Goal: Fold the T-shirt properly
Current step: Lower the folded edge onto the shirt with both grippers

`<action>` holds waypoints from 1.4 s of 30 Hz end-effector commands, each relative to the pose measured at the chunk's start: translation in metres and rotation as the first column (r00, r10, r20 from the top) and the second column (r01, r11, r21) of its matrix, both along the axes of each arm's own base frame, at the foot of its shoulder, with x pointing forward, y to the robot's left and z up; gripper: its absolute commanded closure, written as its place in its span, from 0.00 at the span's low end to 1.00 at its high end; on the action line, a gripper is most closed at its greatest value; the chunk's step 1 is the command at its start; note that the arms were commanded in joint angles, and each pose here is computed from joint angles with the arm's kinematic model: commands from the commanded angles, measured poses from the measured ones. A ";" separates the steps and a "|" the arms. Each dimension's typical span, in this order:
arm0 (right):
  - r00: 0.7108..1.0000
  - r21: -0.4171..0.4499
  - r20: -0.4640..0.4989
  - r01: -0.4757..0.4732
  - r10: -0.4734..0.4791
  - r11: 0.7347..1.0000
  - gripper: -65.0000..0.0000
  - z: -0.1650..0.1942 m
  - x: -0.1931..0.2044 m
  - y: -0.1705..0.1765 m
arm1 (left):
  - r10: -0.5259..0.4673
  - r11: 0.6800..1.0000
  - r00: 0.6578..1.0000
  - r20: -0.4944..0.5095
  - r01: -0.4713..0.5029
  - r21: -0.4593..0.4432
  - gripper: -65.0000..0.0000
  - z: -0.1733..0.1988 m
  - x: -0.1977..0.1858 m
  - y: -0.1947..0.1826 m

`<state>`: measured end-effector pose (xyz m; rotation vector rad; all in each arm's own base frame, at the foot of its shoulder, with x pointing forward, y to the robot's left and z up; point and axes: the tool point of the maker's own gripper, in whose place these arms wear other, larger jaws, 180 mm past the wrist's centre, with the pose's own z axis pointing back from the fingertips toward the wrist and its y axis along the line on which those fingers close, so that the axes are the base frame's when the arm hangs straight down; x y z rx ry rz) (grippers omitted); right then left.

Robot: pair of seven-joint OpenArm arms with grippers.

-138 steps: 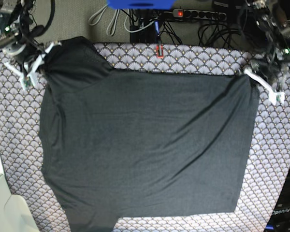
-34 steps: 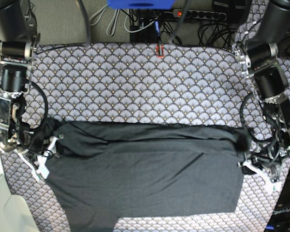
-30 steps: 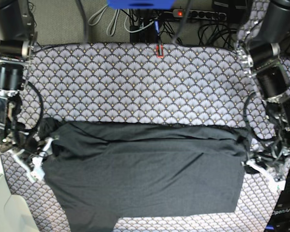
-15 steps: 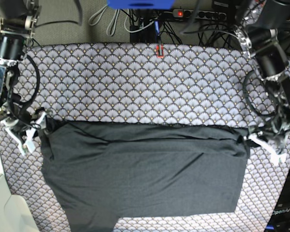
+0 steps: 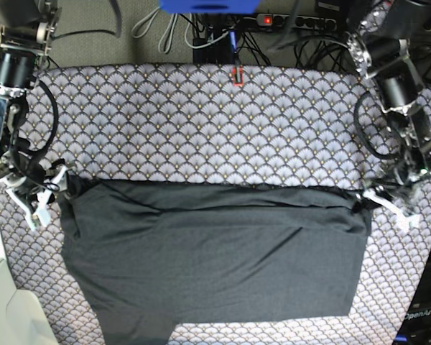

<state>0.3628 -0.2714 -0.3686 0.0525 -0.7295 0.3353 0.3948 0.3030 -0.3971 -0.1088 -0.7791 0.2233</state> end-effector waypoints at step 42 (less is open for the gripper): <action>0.999 -0.012 0.045 0.001 0.000 1.000 0.46 0.015 0.007 -0.007 | 0.082 0.996 0.995 0.065 -0.083 0.022 0.49 0.003 0.022 0.011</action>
